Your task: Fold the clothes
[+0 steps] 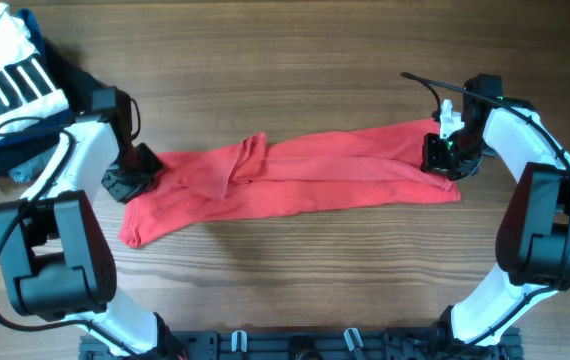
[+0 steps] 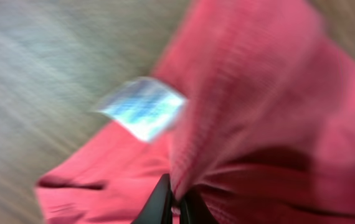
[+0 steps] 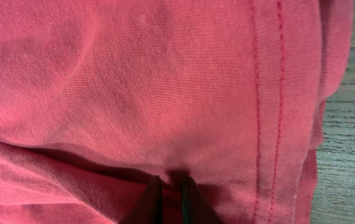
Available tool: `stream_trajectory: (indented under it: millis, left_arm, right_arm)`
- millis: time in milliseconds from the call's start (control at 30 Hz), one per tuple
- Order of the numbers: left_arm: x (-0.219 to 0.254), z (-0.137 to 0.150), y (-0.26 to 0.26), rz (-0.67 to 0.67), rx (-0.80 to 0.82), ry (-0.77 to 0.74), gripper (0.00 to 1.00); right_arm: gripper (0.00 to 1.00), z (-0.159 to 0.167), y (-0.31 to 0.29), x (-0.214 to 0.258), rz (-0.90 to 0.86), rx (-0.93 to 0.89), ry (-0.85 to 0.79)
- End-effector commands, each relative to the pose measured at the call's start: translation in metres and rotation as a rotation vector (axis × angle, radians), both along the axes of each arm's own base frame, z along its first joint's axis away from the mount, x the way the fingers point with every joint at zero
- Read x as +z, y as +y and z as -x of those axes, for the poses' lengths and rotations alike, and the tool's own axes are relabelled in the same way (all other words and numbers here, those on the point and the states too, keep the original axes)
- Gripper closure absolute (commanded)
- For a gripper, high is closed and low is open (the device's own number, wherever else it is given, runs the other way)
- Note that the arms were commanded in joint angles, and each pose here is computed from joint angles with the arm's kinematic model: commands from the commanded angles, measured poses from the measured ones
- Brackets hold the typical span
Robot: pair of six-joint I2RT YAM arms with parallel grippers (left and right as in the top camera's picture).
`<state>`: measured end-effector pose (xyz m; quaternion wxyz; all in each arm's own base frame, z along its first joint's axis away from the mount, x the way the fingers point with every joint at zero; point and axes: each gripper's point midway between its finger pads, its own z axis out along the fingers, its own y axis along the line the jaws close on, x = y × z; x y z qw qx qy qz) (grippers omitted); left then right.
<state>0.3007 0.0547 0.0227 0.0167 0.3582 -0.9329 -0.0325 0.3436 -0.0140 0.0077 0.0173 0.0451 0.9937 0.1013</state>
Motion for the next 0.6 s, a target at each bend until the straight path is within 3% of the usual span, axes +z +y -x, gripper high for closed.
stream_trajectory:
  millis: [0, 233, 300, 333, 400, 567]
  left_arm:
    - [-0.003, 0.013, 0.029, -0.061, 0.087, 0.040, 0.96]
    - [-0.004, 0.019, 0.046, -0.058, 0.134, 0.043, 0.96]
    - [-0.004, 0.019, 0.046, -0.057, 0.131, 0.043, 0.87]
    - [-0.003, 0.019, 0.046, -0.056, 0.131, 0.046, 0.74]
    - [-0.004, 0.020, 0.043, -0.040, 0.132, 0.049, 0.62]
    - [0.004, 0.022, 0.039, -0.021, 0.132, 0.052, 0.59]
  right_arm:
    - [0.89, 0.005, 0.001, -0.007, -0.003, 0.000, 0.027]
    - [0.89, 0.006, 0.001, -0.007, -0.003, 0.000, 0.028]
    - [0.89, 0.006, 0.001, -0.007, -0.003, 0.000, 0.029]
    - [0.89, 0.006, 0.001, -0.007, -0.003, 0.000, 0.029]
    - [0.89, 0.006, 0.001, -0.007, -0.003, 0.000, 0.029]
    - [0.88, 0.006, 0.001, -0.007, -0.003, 0.000, 0.029]
